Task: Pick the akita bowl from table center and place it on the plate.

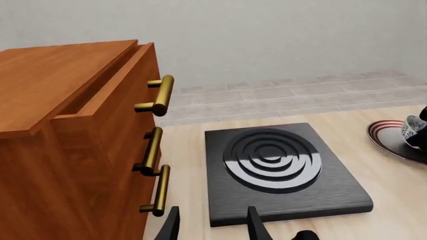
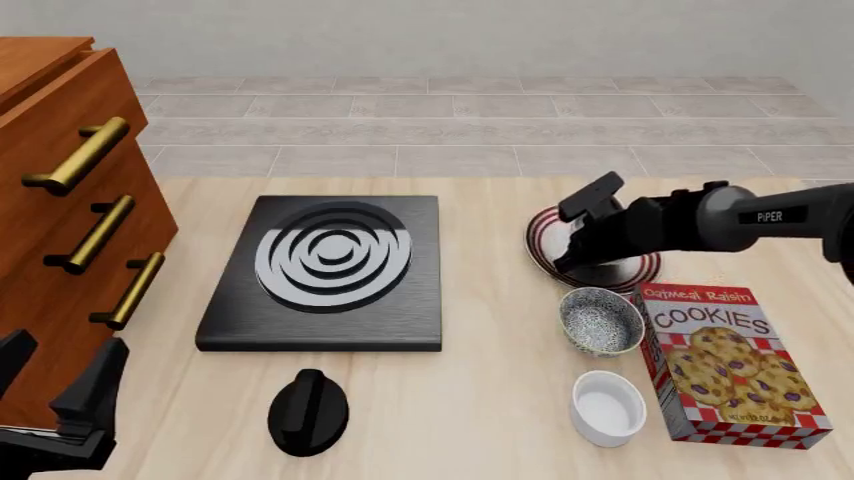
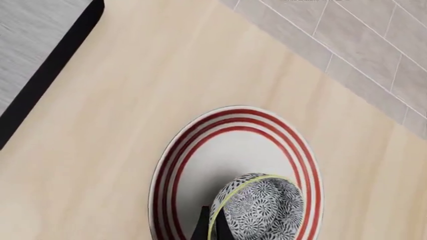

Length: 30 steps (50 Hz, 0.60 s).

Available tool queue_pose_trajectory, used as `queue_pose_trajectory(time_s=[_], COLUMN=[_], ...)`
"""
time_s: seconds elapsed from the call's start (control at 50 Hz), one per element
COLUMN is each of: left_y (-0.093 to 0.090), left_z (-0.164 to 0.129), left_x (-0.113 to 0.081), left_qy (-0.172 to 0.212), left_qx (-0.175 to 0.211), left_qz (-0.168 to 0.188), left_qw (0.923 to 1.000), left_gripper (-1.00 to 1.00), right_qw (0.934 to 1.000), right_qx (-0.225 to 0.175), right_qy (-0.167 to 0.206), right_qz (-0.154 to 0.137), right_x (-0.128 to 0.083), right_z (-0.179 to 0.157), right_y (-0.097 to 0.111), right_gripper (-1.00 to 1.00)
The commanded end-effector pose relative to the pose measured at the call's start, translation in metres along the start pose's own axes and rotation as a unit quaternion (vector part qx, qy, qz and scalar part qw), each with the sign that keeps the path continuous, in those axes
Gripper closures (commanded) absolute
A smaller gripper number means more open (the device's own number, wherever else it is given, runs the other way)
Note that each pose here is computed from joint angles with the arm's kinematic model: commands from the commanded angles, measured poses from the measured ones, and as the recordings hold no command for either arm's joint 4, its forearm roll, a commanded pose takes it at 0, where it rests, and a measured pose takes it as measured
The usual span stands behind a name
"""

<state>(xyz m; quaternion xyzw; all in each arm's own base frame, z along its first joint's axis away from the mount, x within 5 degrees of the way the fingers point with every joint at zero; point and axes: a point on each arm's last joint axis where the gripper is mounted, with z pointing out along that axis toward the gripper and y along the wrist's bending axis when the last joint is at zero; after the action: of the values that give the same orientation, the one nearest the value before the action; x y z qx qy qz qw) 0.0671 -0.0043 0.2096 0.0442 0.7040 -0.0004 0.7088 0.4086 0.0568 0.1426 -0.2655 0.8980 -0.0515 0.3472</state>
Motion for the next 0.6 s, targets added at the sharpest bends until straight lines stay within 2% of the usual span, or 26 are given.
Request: queue_pose_trajectory(time_s=[0.02,0.04,0.1,0.12,0.3,0.6], left_y=[0.000,0.000,0.000,0.000,0.000,0.000], left_z=[0.000,0.000,0.001,0.001,0.000,0.001], left_x=[0.000,0.000,0.000,0.000,0.000,0.000], left_qy=[0.001,0.001,0.001,0.001,0.002,0.003], left_qx=[0.001,0.001,0.001,0.001,0.002,0.002], left_qz=[0.001,0.000,0.001,0.001,0.000,0.000], left_qw=[1.0000,1.0000,1.0000,1.0000,1.0000,1.0000], left_gripper=[-1.00,-1.00,-1.00,-1.00,-1.00,-1.00], right_qw=[0.9999,0.9998,1.0000,1.0000,0.9998,0.9993], right_qx=[-0.003,-0.006,-0.001,-0.002,-0.005,-0.002], right_qy=[0.012,0.014,0.005,0.006,0.005,-0.015], right_qz=[-0.003,-0.013,-0.002,-0.004,-0.017,-0.034], right_x=[0.010,0.011,0.007,0.007,0.007,-0.002], right_z=[0.008,0.008,0.005,0.005,0.004,-0.017], right_y=[0.001,0.005,0.002,0.003,0.008,0.011], right_gripper=[1.00,1.00,1.00,-1.00,-1.00,-1.00])
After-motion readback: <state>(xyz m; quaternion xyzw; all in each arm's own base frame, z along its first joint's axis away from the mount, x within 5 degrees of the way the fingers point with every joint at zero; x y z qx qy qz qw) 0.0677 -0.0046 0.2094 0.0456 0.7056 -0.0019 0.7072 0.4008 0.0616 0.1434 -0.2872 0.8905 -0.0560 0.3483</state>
